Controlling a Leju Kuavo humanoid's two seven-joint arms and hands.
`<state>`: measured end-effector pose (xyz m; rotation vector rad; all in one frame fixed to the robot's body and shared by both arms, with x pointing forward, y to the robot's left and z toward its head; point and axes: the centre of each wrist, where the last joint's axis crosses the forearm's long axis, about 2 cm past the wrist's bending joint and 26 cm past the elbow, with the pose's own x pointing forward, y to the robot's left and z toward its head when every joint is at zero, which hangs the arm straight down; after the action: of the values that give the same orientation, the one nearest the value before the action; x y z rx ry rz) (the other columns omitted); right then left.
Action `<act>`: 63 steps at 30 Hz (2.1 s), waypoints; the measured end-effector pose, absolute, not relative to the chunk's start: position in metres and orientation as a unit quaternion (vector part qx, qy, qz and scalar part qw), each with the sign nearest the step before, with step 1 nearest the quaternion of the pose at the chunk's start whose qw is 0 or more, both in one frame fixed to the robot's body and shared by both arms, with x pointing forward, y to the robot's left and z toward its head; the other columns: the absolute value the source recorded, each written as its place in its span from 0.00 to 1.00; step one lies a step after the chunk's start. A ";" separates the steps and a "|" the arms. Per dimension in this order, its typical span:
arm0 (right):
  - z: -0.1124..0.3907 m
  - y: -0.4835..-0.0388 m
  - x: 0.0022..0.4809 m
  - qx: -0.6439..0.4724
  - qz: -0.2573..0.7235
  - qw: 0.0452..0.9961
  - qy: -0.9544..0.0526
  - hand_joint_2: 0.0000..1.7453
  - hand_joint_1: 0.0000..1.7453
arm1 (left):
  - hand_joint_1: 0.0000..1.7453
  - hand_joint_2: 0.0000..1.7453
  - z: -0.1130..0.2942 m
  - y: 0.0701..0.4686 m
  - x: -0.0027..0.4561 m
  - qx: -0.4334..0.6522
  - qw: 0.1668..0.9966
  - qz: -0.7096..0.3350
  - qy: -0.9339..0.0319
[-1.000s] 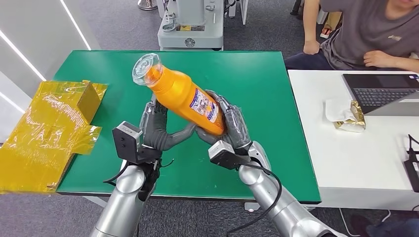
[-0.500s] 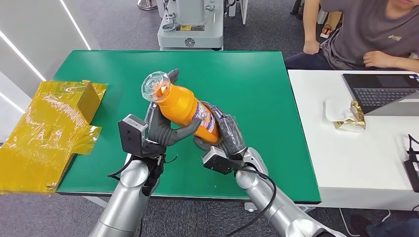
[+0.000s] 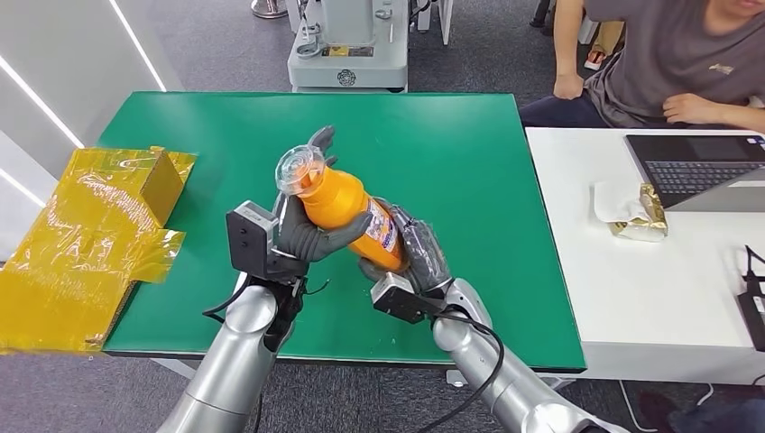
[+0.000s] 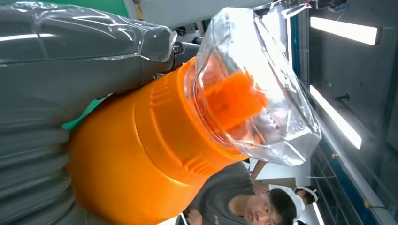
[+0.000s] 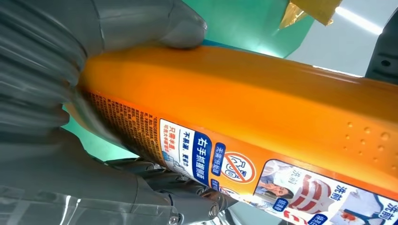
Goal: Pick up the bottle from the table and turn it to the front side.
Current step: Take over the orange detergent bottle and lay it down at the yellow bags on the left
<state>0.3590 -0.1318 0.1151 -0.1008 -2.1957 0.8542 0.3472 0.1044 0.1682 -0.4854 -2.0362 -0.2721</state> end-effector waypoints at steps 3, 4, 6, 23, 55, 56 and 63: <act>0.114 -0.132 0.359 -0.040 0.330 0.387 -0.860 1.00 1.00 | 1.00 1.00 0.169 0.102 0.348 -0.204 0.494 -0.108 -0.838; 0.114 -0.133 0.359 -0.040 0.330 0.388 -0.860 1.00 1.00 | 1.00 1.00 0.169 0.102 0.348 -0.205 0.494 -0.107 -0.838; 0.114 -0.133 0.359 -0.040 0.329 0.389 -0.859 1.00 1.00 | 1.00 1.00 0.169 0.102 0.348 -0.206 0.496 -0.105 -0.837; 0.114 -0.131 0.357 -0.050 0.304 0.389 -0.868 1.00 0.00 | 1.00 1.00 0.166 0.102 0.349 -0.209 0.498 -0.087 -0.837; 0.168 -0.116 0.286 -0.005 0.032 0.339 -0.940 1.00 0.00 | 1.00 1.00 0.148 0.123 0.347 -0.124 0.514 -0.068 -0.846; 0.169 -0.116 0.280 -0.008 0.022 0.336 -0.941 1.00 0.00 | 1.00 1.00 0.148 0.125 0.348 -0.117 0.512 -0.069 -0.848; 0.173 -0.116 0.254 -0.014 -0.004 0.324 -0.946 1.00 0.00 | 1.00 1.00 0.145 0.136 0.350 -0.083 0.506 -0.076 -0.855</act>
<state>0.2540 -0.1163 0.1726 -0.0376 -2.4821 -0.0100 0.3504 0.1360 0.1452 -0.2008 -2.0634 -0.1826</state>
